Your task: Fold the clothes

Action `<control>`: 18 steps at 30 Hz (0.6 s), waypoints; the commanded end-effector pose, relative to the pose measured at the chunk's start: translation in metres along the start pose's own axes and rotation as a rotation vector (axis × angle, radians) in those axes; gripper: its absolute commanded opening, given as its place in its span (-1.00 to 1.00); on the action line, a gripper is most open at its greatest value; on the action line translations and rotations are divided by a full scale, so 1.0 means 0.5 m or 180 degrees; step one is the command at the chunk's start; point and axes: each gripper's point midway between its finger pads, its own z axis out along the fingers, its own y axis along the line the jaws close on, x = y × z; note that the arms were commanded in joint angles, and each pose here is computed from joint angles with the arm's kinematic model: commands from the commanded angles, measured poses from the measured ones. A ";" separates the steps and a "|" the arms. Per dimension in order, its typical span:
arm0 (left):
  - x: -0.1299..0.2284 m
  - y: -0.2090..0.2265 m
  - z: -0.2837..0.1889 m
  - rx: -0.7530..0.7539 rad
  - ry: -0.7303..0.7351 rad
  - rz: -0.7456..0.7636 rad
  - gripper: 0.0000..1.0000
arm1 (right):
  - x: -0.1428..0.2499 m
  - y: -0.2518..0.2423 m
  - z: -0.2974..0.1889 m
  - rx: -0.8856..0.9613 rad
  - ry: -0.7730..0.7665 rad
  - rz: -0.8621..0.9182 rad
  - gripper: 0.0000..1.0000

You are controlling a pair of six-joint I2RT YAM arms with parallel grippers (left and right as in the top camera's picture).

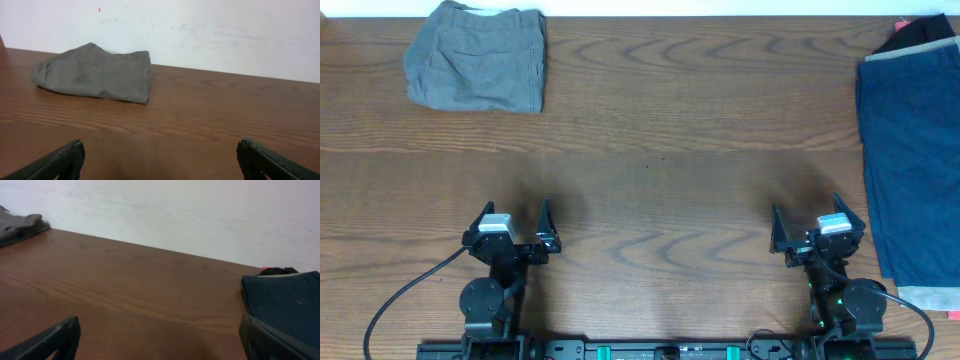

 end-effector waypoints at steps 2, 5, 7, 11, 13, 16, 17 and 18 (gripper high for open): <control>0.031 -0.003 0.001 0.0047 0.0150 0.0036 0.96 | 0.001 -0.005 -0.001 0.0035 0.0002 -0.0042 0.99; 0.031 -0.004 0.001 0.0048 0.0150 0.0036 0.95 | 0.001 -0.005 -0.001 0.0035 0.0002 -0.0041 0.99; 0.031 -0.003 0.001 0.0047 0.0150 0.0035 0.96 | 0.001 -0.005 -0.001 0.0035 0.0002 -0.0041 0.98; 0.031 -0.003 0.001 0.0047 0.0150 0.0035 0.96 | 0.001 -0.005 -0.001 0.0035 0.0002 -0.0041 0.98; 0.031 -0.004 0.001 0.0048 0.0150 0.0036 0.96 | 0.001 -0.005 -0.001 0.0035 0.0002 -0.0041 0.99; 0.031 -0.004 0.001 0.0048 0.0150 0.0036 0.95 | 0.001 -0.005 -0.001 0.0035 0.0002 -0.0041 0.98; 0.031 -0.004 0.001 0.0048 0.0150 0.0036 0.96 | 0.001 -0.005 -0.001 0.0035 0.0002 -0.0041 0.99; 0.031 -0.003 0.001 0.0047 0.0150 0.0035 0.96 | 0.001 -0.005 -0.001 0.0035 0.0002 -0.0041 0.99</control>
